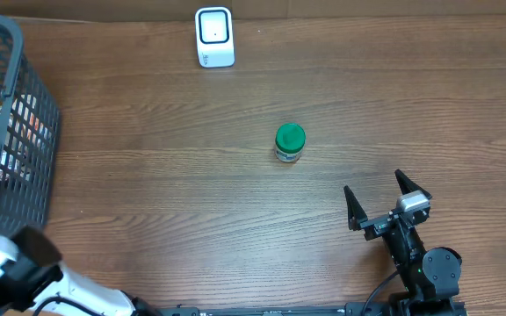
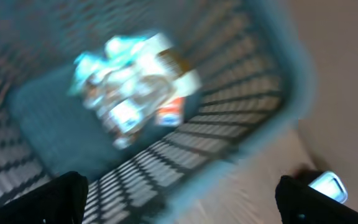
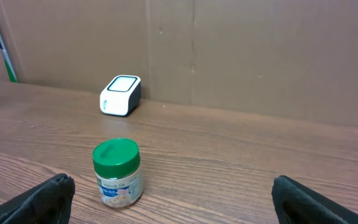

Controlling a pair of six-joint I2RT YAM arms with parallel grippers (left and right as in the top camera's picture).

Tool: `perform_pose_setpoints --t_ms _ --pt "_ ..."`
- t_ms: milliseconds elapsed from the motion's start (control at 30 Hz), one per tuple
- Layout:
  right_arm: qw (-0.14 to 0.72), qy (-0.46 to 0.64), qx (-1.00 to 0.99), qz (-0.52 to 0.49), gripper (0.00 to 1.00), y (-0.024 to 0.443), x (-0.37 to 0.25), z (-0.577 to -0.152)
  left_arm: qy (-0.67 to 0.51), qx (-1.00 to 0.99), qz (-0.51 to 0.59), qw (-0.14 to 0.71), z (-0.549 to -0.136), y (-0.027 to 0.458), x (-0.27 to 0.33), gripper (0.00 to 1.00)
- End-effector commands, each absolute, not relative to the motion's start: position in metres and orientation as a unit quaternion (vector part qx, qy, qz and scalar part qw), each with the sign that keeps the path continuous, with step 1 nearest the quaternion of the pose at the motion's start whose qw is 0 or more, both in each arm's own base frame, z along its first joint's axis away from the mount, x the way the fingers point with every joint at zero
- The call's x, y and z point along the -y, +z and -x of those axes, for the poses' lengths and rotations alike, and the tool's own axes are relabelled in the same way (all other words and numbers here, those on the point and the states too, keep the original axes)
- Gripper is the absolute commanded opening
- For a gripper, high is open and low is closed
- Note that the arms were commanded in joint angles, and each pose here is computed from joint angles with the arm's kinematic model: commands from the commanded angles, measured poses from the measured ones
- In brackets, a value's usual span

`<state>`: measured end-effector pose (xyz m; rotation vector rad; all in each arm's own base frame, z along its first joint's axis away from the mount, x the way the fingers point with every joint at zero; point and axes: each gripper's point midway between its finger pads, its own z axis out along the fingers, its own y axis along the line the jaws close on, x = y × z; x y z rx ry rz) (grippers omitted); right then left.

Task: Scan the item barcode
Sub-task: 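Return the left gripper to the basket and grasp the clear bread bag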

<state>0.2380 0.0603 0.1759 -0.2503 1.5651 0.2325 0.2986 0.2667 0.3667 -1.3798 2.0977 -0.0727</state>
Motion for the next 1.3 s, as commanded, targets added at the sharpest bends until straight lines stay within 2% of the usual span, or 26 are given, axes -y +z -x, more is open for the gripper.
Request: perform_pose_setpoints --t_ms 0,233,433,933,1267 --pt "0.697 0.102 -0.701 0.108 1.0 0.174 -0.058 -0.239 -0.059 -0.767 0.593 0.237 -0.274 0.313 -0.297 1.0" --pt "0.697 0.102 -0.701 0.108 1.0 0.174 -0.058 -0.239 -0.077 -0.758 0.626 0.167 -0.273 0.212 -0.324 1.0" --pt "0.697 0.102 -0.701 0.108 1.0 0.174 -0.058 -0.239 -0.101 -0.759 0.619 0.176 -0.296 0.155 -0.325 1.0" --pt "0.697 0.102 -0.701 0.108 1.0 0.174 -0.058 -0.239 -0.103 -0.756 0.622 0.176 -0.301 0.085 -0.318 1.0" --pt "0.697 0.102 -0.701 0.108 1.0 0.174 -0.058 -0.239 -0.127 -0.761 0.582 0.257 -0.338 0.073 -0.324 1.0"
